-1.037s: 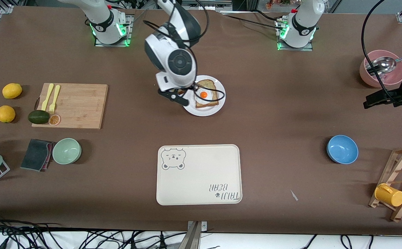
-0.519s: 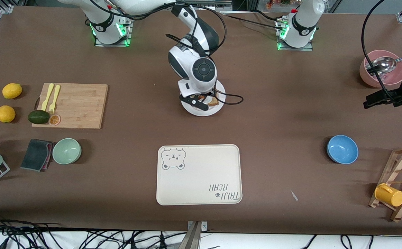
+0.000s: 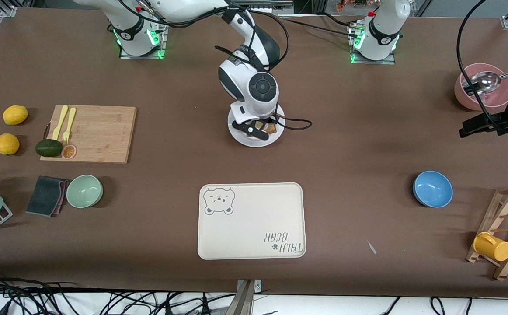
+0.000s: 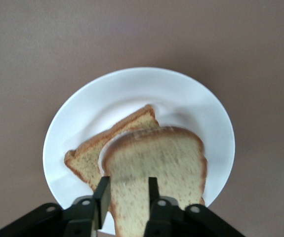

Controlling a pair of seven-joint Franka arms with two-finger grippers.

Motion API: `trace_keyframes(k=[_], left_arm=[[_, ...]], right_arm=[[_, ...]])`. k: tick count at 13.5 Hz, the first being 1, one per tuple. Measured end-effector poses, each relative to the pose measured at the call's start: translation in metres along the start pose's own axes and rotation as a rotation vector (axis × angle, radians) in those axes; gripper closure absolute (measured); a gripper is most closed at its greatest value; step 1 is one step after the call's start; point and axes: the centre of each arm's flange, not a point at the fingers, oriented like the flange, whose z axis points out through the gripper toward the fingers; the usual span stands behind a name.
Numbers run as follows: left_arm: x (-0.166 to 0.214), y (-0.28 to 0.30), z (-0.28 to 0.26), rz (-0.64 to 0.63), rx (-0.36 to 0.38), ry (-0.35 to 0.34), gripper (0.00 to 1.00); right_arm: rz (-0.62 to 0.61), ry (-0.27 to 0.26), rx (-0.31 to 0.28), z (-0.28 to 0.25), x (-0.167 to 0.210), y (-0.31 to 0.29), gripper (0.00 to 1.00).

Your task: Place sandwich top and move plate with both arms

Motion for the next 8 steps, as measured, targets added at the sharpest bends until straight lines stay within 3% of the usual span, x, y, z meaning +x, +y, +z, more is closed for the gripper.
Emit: trace_keyframes(k=[5, 8], left_arm=[[0.0, 0.0, 0.0, 0.0, 0.0, 0.0, 0.0], [0.0, 0.0, 0.0, 0.0, 0.0, 0.0, 0.0]], right_arm=[[0.026, 0.071, 0.043, -0.044, 0.038, 0.011, 0.02], [-0.011, 0.077, 0.017, -0.104, 0.088, 0.058, 0.0]])
